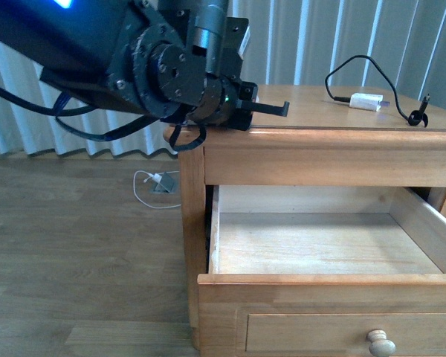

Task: Place pink marker in drawer with both arms

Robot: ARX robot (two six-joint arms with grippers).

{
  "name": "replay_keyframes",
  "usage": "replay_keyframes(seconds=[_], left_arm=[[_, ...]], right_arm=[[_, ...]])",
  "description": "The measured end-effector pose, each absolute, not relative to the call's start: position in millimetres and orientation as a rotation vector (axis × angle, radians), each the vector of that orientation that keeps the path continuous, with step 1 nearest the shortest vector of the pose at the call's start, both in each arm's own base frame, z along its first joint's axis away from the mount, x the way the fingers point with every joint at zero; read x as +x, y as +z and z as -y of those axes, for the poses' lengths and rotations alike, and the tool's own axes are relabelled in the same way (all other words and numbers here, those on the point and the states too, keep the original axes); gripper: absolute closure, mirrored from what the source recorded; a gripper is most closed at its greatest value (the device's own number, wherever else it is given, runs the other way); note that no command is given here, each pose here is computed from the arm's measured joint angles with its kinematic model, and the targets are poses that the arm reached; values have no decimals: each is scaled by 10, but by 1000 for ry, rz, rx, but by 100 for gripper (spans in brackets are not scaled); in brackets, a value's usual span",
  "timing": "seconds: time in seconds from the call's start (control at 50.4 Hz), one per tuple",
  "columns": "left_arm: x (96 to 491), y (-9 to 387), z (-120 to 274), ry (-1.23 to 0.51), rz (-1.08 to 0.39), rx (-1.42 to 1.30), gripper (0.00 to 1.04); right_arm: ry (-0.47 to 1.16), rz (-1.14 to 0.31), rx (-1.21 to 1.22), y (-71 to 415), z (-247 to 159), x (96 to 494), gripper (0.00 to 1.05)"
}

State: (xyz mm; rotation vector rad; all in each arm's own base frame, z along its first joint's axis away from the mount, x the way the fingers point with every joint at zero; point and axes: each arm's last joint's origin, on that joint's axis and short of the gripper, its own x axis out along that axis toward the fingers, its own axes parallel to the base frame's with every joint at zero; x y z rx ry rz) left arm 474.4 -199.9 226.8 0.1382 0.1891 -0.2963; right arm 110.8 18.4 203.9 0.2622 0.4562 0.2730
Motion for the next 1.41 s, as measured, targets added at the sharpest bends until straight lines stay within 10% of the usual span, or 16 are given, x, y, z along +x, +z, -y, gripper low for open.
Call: replay_keyframes(seconds=[0.556, 1.211, 1.409], left_arm=[[3883, 2298, 1653, -940, -69, 299, 90], [3960, 1300, 2044, -836, -254, 442, 90], [3997, 1360, 2023, -719, -254, 459, 57]], right_arm=[[273, -456, 262, 2039, -184, 1108, 8], [273, -456, 262, 2039, -184, 1108, 8], [273, -456, 262, 2039, -184, 1108, 8]])
